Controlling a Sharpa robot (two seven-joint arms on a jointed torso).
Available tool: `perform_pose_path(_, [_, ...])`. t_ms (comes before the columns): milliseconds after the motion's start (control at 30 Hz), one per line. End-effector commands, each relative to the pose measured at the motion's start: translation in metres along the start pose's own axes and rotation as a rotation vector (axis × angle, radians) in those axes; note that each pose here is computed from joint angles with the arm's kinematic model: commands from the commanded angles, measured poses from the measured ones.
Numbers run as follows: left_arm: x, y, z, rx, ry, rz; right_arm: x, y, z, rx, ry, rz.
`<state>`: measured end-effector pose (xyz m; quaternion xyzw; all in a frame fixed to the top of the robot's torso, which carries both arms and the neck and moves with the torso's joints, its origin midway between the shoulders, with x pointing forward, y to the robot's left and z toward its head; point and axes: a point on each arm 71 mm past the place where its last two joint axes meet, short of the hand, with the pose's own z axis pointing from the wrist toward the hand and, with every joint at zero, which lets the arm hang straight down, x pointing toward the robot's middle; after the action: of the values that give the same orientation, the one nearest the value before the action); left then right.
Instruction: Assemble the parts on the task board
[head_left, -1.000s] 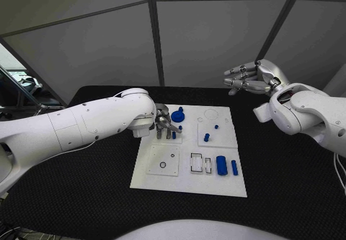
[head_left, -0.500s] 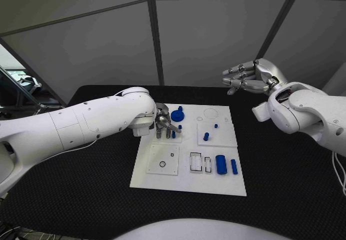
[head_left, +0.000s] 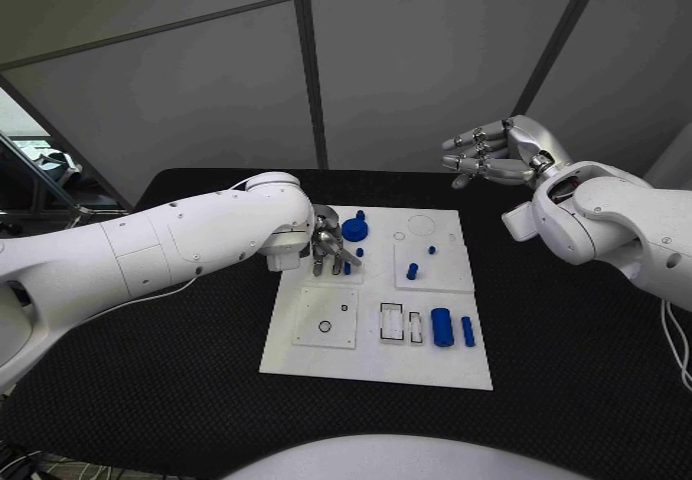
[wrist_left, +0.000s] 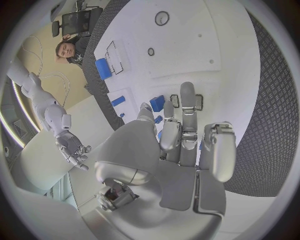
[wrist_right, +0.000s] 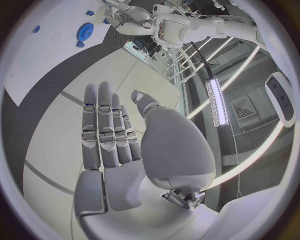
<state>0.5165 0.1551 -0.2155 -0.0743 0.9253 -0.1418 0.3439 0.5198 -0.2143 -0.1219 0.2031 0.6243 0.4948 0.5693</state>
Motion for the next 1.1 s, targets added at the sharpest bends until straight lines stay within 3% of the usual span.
perform_pose_path(33, [-0.0004,-0.0016,0.0,0.01,0.007,0.012,0.001,0.001,0.001,-0.001,0.008,-0.019])
perform_pose_path(733, [0.0021,-0.0033,-0.0028,0.045,0.025,-0.053,0.002,0.0,0.003,0.005,0.023,-0.026])
perform_pose_path(1100, [0.0021,0.0052,-0.013,0.06,-0.001,-0.116,0.0,-0.002,0.004,0.005,0.024,-0.027])
